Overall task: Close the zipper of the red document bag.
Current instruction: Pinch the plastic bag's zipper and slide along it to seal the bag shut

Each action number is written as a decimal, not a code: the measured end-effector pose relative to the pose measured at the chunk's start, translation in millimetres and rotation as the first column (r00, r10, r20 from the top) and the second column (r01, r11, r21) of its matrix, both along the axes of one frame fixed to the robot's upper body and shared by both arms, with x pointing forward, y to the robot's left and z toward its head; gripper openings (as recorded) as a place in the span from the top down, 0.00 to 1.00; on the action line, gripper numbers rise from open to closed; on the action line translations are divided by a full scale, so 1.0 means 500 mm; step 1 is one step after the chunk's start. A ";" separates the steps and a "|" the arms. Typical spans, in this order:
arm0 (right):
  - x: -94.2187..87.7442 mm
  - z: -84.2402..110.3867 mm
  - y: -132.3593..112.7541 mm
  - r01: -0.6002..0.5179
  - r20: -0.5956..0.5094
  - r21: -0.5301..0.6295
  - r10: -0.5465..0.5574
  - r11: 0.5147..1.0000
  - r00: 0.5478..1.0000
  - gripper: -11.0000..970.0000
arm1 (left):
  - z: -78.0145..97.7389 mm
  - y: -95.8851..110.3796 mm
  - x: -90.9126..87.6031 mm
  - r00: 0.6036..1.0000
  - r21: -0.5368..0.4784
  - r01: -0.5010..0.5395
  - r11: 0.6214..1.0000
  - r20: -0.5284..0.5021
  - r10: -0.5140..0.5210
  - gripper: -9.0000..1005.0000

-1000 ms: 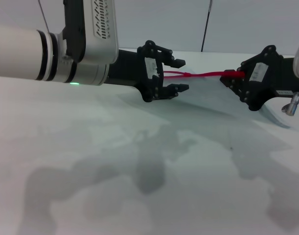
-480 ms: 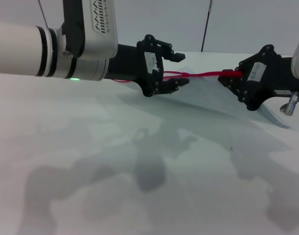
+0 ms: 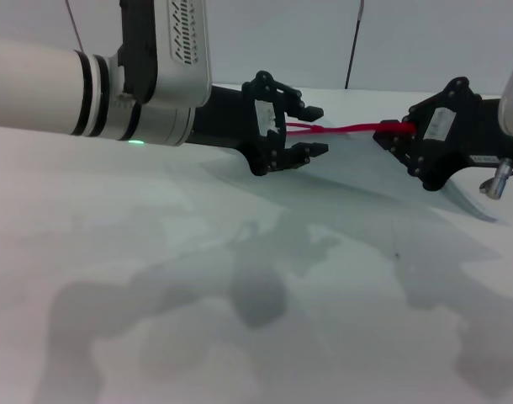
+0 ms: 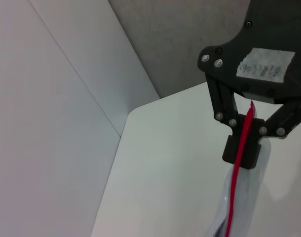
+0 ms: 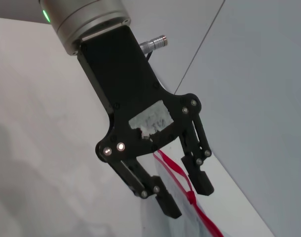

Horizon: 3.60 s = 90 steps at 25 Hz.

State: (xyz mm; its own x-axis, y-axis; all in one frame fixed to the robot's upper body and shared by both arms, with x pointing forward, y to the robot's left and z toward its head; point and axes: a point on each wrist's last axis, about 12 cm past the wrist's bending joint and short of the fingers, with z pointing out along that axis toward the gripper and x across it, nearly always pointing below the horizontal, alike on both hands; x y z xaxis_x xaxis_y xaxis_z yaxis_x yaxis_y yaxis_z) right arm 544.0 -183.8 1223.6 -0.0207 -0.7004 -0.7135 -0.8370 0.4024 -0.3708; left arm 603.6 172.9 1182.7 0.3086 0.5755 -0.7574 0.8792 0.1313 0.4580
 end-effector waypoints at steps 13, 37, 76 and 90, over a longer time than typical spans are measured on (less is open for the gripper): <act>-0.001 0.001 0.004 -0.008 0.002 -0.002 0.008 1.000 1.000 0.94 | -0.001 -0.001 0.001 1.000 0.006 0.009 1.000 0.019 -0.009 0.69; -0.011 0.009 0.015 -0.036 0.023 -0.006 0.036 0.999 0.999 0.94 | -0.006 -0.008 0.009 1.000 0.017 0.014 1.000 0.010 -0.014 0.75; 0.003 0.001 0.003 -0.006 0.012 -0.009 0.006 1.000 1.000 0.93 | -0.019 -0.009 0.000 1.000 0.031 0.023 0.999 0.018 -0.024 0.91; 0.007 0.005 -0.006 0.013 0.019 -0.005 -0.013 1.000 1.000 0.93 | -0.030 0.005 0.002 0.999 0.036 -0.018 0.999 0.035 0.017 0.91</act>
State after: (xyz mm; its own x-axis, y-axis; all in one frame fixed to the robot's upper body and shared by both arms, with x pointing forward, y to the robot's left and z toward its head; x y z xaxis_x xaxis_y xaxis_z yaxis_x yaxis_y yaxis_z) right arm 547.7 -186.9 1225.9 -0.0164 -0.7036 -0.7104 -0.8246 0.4113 -0.3883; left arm 604.7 175.5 1167.8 0.3241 0.6077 -0.7250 0.8604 0.1293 0.4930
